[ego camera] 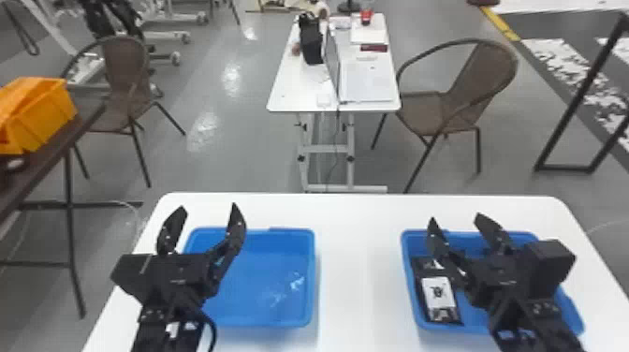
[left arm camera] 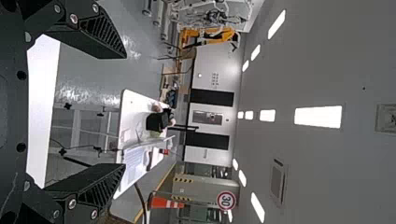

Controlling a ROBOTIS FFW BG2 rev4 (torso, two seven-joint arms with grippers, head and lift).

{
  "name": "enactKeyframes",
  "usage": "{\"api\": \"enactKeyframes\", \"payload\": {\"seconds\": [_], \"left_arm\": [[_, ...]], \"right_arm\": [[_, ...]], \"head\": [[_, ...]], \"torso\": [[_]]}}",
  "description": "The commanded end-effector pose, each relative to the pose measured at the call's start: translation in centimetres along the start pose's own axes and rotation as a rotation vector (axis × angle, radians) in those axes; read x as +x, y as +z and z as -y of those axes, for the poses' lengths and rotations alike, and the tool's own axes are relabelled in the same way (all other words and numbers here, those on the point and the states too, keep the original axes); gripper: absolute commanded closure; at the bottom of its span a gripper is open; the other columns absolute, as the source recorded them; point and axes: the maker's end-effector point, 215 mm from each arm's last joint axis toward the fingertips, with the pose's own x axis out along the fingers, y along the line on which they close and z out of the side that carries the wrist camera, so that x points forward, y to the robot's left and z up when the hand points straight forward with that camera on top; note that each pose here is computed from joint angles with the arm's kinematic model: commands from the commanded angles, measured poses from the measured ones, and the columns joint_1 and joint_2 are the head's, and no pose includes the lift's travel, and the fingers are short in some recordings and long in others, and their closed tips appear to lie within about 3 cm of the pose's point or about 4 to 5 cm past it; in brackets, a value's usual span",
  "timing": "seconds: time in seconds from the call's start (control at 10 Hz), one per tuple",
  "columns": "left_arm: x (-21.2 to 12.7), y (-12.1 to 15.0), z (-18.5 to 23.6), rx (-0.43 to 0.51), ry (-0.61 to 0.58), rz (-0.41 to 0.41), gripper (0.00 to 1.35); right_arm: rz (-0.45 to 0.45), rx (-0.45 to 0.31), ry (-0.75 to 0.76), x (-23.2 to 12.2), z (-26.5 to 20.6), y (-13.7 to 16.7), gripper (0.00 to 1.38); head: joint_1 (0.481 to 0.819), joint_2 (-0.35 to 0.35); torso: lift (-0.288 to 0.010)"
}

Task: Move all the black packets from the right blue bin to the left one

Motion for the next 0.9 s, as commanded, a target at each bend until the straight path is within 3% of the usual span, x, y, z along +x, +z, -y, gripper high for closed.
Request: {"api": "enactKeyframes", "payload": {"seconds": [0.0, 0.8], "left_arm": [[0.0, 0.0, 0.0, -0.004, 0.001, 0.000, 0.21], [-0.1, -0.2, 0.1, -0.013, 0.002, -0.001, 0.21]], "right_arm": [[0.001, 0.002, -0.002, 0.0, 0.1, 0.0, 0.34], [-0.002, 0.014, -0.029, -0.4, 1.7, -0.2, 0.34]], "head": [[0.695, 0.073], [0.695, 0.067]], "torso": [[0.000], [0.000]]}}
